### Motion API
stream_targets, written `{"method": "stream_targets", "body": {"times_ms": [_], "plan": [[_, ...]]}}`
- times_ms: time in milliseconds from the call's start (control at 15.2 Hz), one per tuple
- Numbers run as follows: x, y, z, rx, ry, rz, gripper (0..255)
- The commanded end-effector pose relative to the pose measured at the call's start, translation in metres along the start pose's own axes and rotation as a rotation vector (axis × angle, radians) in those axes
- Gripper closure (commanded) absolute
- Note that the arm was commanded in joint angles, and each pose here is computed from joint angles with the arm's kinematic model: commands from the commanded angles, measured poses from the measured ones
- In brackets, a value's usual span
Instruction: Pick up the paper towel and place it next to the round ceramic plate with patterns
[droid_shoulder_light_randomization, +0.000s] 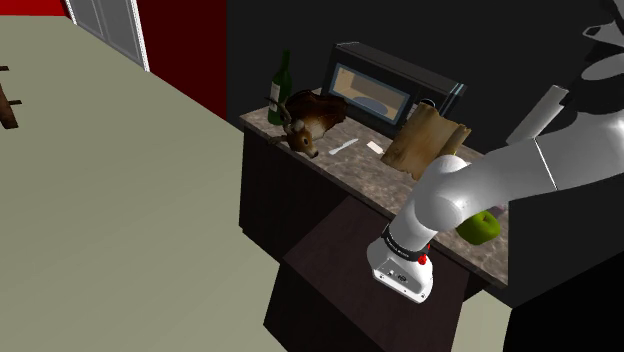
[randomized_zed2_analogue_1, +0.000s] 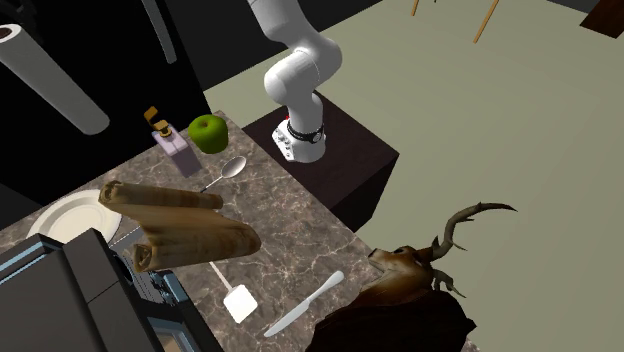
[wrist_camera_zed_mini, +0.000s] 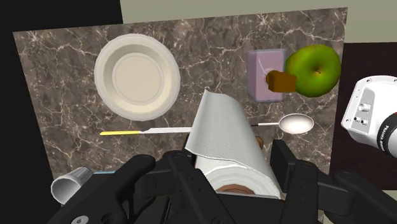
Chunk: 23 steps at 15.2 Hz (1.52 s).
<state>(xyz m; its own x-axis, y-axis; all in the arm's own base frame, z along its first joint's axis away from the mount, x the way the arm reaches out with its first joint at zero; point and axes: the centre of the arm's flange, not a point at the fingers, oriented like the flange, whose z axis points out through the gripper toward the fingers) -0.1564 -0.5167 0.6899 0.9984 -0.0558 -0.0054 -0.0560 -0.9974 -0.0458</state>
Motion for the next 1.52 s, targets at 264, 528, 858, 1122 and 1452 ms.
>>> {"method": "stream_targets", "body": {"times_ms": [264,528,858,1122,1452], "plan": [[-0.011,0.007,0.026,0.000,-0.001,-0.001,255],[-0.011,0.008,0.047,0.000,-0.001,-0.001,255],[-0.011,0.009,0.073,0.000,-0.001,-0.001,255],[-0.011,0.010,0.095,0.000,-0.001,-0.001,255],[-0.011,0.011,0.121,0.000,-0.001,-0.001,255]]}}
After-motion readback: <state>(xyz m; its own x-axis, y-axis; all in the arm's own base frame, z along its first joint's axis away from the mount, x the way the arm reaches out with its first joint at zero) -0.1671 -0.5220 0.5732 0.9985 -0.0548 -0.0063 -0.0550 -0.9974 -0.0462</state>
